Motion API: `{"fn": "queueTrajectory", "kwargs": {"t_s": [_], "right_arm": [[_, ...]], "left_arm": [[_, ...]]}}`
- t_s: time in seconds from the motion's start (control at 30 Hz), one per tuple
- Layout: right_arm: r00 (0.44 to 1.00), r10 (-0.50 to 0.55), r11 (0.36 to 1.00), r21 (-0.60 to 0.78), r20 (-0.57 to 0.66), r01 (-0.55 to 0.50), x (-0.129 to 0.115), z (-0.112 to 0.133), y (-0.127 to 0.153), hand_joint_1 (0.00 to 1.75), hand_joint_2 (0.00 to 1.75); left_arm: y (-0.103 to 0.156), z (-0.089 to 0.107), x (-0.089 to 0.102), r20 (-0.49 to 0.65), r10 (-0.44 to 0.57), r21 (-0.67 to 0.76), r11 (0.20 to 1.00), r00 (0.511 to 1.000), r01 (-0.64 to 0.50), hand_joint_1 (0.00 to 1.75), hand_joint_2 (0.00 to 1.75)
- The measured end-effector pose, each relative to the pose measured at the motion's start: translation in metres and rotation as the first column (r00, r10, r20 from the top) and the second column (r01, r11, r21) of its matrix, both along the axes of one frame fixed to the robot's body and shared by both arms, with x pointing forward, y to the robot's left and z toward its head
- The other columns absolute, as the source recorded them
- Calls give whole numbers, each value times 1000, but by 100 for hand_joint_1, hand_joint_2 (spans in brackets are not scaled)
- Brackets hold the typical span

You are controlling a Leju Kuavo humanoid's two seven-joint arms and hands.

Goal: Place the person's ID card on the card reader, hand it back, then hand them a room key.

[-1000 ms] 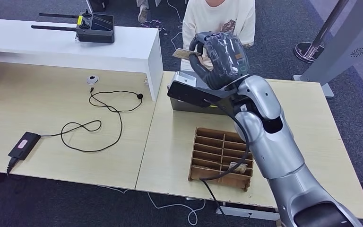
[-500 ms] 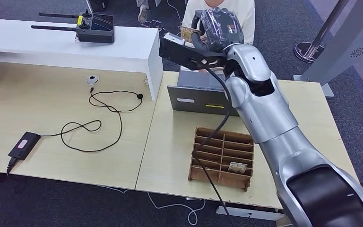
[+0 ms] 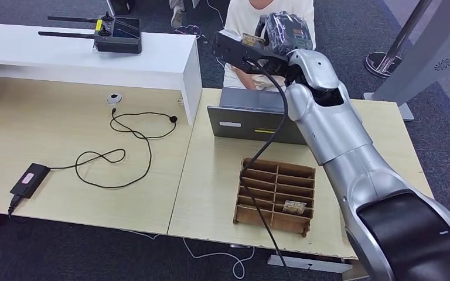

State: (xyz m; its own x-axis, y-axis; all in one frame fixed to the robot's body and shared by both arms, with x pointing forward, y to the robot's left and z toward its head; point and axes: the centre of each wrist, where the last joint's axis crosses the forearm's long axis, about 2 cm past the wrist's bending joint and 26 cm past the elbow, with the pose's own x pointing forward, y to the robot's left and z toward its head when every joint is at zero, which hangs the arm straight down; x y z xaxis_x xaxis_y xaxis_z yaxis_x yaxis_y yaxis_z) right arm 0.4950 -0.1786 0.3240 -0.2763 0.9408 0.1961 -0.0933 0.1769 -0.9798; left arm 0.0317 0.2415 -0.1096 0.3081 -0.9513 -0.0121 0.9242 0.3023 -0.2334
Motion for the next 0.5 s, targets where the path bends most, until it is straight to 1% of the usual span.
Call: {"fn": "queueTrajectory", "kwargs": {"t_s": [0.23,0.5], "right_arm": [[997,-70,997,23,-41,71,2,-5,-7,175,175],[981,-173,982,65,-92,179,5,-11,-27,175,175]], "left_arm": [[0,0,0,-1,-1,2,1000,1000,1,0,0],[0,0,1,4,-2,13,1000,1000,2,0,0]]}}
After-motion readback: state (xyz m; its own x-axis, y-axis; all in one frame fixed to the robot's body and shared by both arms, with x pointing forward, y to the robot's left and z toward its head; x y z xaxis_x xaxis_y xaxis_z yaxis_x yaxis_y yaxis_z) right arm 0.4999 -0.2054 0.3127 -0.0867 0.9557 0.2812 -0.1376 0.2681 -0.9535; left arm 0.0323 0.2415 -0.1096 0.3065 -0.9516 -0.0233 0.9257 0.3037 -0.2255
